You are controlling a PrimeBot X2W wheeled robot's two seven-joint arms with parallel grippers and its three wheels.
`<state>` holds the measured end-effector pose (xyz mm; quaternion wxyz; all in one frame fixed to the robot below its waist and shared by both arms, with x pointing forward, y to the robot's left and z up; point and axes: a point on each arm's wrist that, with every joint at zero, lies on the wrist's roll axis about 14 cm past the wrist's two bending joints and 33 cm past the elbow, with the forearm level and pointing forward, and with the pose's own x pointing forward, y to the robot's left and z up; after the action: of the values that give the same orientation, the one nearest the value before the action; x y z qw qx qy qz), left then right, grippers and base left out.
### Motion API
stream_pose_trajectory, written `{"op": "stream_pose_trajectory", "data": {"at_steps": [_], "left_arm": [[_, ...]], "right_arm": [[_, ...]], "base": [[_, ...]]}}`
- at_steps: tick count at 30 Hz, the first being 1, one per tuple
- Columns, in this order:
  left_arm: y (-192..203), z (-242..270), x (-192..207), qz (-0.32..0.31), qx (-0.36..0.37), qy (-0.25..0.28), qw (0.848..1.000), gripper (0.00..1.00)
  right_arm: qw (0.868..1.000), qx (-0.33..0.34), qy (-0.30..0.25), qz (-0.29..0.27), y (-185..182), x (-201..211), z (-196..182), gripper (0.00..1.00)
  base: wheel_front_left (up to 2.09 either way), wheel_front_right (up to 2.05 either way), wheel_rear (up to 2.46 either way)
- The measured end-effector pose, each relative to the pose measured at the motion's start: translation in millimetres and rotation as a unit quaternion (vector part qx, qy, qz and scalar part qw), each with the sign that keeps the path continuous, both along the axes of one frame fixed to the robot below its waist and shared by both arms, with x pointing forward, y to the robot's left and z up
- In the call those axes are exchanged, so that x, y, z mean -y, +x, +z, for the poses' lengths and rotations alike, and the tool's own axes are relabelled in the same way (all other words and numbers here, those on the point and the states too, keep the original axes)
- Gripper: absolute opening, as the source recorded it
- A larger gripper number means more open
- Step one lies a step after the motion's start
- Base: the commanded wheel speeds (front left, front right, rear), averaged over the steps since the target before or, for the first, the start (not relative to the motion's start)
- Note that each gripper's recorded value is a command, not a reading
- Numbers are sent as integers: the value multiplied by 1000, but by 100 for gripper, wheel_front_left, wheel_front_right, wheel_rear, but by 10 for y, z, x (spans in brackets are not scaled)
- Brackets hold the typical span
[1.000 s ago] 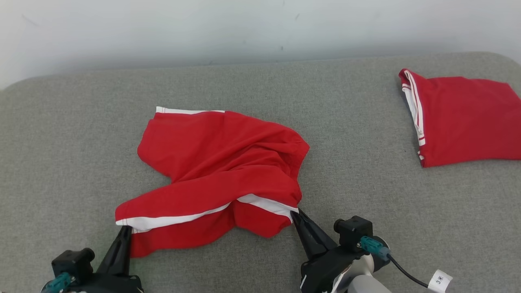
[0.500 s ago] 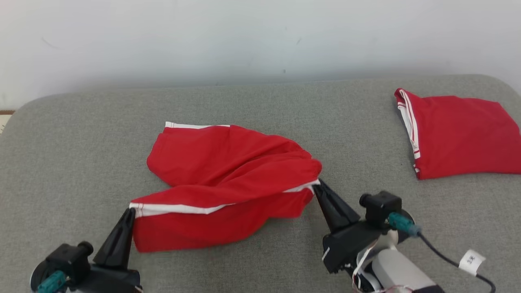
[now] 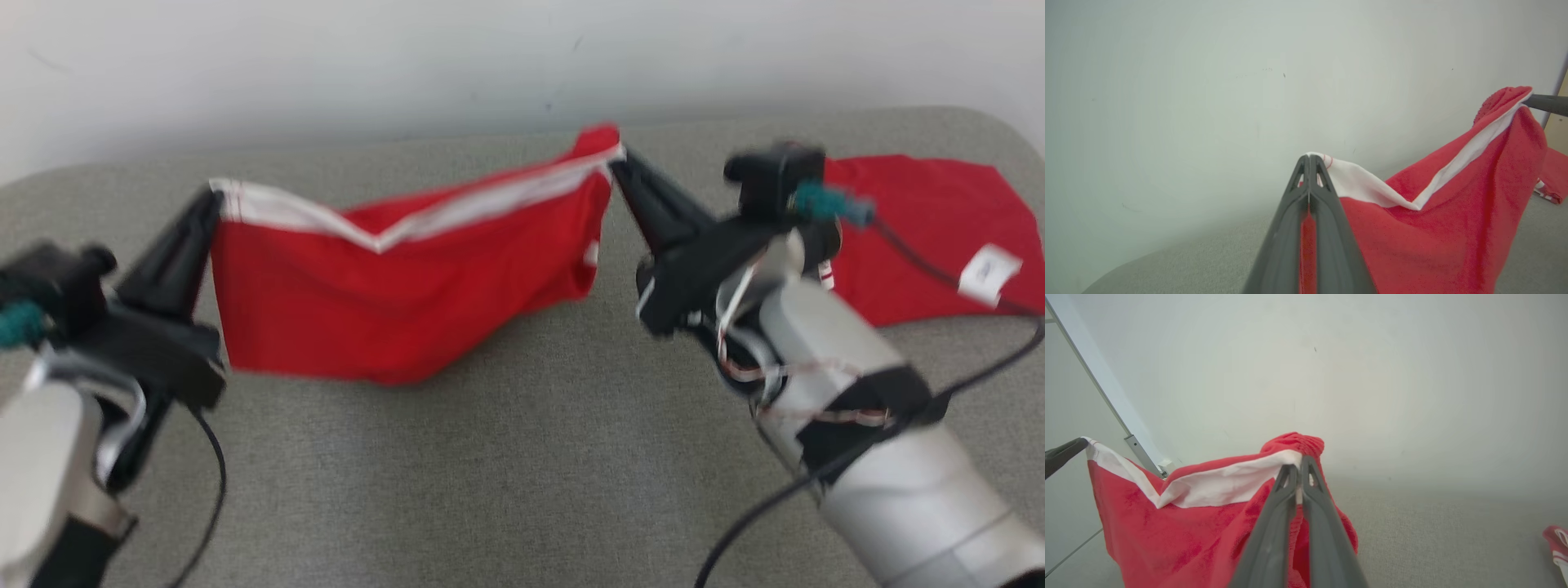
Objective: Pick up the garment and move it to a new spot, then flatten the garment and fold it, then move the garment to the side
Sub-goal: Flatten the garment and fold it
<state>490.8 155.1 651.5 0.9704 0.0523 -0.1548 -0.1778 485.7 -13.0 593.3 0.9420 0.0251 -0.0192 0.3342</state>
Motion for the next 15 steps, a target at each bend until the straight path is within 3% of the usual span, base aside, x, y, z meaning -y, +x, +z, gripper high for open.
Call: {"op": "stream_pose_trajectory", "data": {"at_steps": [15], "left_arm": [[1150,931,-103,13,54,-11,998,0]], "right_arm": [[997,37,41,-46,1261,73,1102,0]], "base": [[0,0,0]]}}
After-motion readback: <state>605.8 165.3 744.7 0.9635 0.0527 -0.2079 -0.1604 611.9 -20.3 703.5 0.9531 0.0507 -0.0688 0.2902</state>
